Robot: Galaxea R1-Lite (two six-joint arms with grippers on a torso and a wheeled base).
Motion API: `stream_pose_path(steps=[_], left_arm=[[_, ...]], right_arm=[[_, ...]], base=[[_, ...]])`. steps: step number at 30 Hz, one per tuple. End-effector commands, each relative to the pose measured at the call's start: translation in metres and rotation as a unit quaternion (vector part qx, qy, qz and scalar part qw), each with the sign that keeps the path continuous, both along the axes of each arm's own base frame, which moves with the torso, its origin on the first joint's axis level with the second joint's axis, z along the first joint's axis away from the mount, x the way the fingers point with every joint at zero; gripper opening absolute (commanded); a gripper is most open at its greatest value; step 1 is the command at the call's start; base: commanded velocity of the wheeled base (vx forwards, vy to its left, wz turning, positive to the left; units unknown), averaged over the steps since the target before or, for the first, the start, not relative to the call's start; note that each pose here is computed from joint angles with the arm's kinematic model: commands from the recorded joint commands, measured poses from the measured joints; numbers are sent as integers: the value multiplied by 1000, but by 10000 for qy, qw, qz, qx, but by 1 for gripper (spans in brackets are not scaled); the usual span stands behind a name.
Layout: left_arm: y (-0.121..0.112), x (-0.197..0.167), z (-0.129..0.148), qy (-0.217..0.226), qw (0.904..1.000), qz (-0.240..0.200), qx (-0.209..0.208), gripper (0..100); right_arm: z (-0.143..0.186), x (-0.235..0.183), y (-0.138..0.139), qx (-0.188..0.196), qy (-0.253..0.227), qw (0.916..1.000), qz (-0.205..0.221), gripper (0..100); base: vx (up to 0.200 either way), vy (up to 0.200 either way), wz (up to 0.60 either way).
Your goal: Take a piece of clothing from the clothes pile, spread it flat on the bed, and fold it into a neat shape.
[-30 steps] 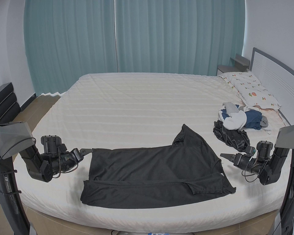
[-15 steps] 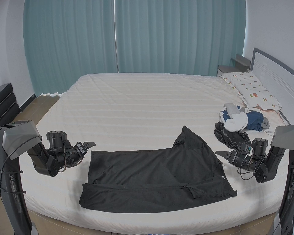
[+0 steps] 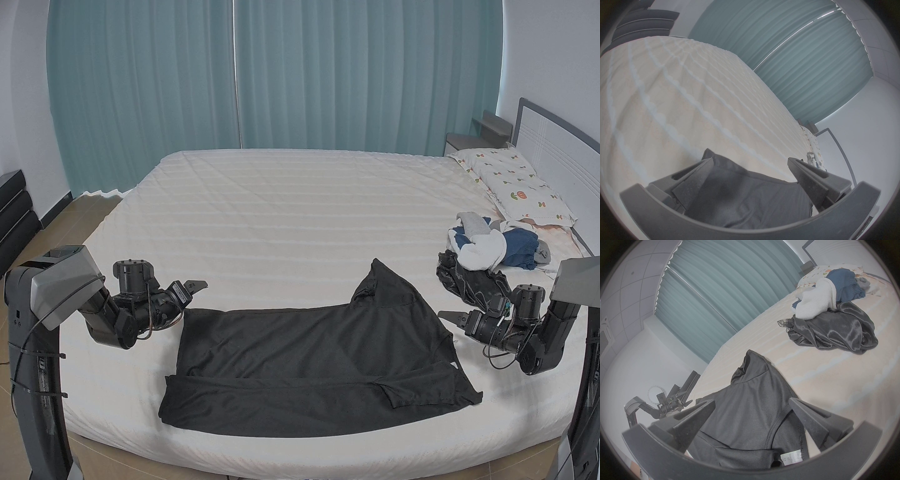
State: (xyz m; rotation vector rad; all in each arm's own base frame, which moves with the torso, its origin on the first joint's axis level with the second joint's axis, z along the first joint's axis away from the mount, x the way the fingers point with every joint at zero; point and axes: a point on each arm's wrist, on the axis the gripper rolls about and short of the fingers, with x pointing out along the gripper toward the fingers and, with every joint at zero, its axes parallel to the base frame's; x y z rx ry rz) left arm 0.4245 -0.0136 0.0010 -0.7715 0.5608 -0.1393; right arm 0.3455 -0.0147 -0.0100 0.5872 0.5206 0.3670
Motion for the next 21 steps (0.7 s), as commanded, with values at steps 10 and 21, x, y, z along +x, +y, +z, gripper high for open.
stream_pose_path(steps=[10, 21], left_arm=[[1, 29, -39, -149, 9957, 329, 853, 100], [-3, 26, -40, -140, 9958, 247, 869, 100]], right_arm=[[-9, 1, 0, 7, 125, 9999, 3, 100], [-12, 0, 4, 10, 171, 9998, 56, 100]], base=[[0, 0, 0], [0, 0, 0]])
